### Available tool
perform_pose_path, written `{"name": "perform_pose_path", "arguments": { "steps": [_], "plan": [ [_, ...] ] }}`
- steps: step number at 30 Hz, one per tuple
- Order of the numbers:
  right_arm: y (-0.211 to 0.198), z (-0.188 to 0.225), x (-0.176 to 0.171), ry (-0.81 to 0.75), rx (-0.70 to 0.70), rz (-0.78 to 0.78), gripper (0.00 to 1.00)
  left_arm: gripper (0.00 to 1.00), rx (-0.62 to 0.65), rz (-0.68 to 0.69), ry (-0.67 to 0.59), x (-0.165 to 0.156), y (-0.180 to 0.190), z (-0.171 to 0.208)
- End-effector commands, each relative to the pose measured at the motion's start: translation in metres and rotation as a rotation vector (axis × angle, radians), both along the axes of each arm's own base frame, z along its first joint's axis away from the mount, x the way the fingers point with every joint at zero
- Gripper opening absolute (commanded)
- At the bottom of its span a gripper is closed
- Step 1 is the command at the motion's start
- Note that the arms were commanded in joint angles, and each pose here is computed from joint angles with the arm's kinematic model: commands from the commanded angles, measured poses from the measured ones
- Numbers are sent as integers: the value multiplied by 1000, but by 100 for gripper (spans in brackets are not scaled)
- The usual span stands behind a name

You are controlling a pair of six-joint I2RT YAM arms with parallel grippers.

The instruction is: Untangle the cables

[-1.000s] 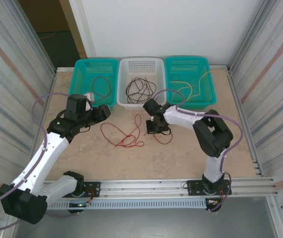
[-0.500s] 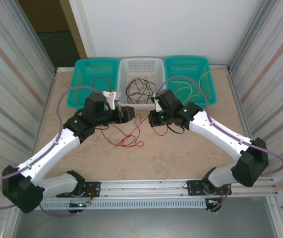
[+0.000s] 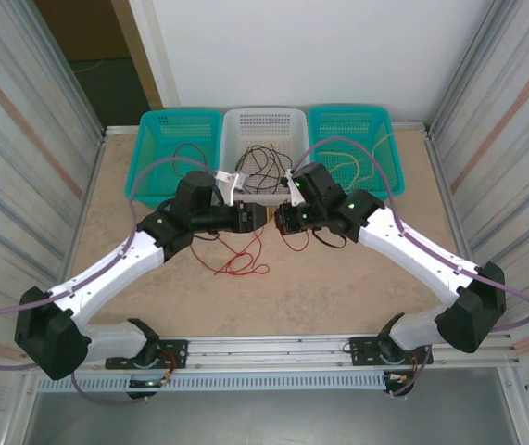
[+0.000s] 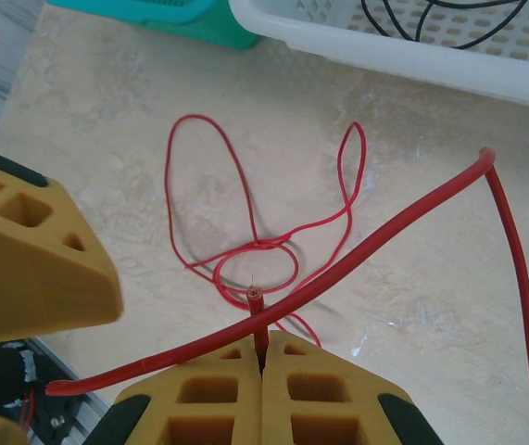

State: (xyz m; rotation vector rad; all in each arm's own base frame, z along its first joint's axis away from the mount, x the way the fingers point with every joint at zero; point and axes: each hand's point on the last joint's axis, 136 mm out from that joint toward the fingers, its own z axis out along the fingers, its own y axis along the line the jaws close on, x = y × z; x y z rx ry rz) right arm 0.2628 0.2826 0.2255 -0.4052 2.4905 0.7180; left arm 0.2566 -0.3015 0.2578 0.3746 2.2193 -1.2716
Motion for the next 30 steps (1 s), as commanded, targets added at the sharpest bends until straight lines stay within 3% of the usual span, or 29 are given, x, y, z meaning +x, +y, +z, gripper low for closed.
{"name": "perform_pose_path", "arguments": {
  "steps": [1,4,8,13,16,20,24,27,30],
  "plan": [
    [6,25,-3,-46,54,31,0,35,-35,-50,-11,-3,-9,9],
    [6,27,-4,-48,60,31,0,27,-32,-54,-4,-4,-10,7],
    [6,28,-3,-53,71,24,0,26,-35,-65,4,-6,-10,4],
    [7,31,-4,-58,84,25,0,0,-39,-66,12,-6,-11,1],
    [6,32,-4,-68,86,23,0,0,-18,-21,-14,1,-6,3],
    [6,22,-13,-79,62,57,0,0,70,278,-70,42,47,17],
    [20,9,-45,-92,25,182,0,0,76,729,-9,88,150,31],
    [34,27,-70,-130,69,281,0,0,196,976,72,100,218,25],
    [41,66,-82,-177,153,328,0,0,322,1095,98,106,255,23]
  ]
}}
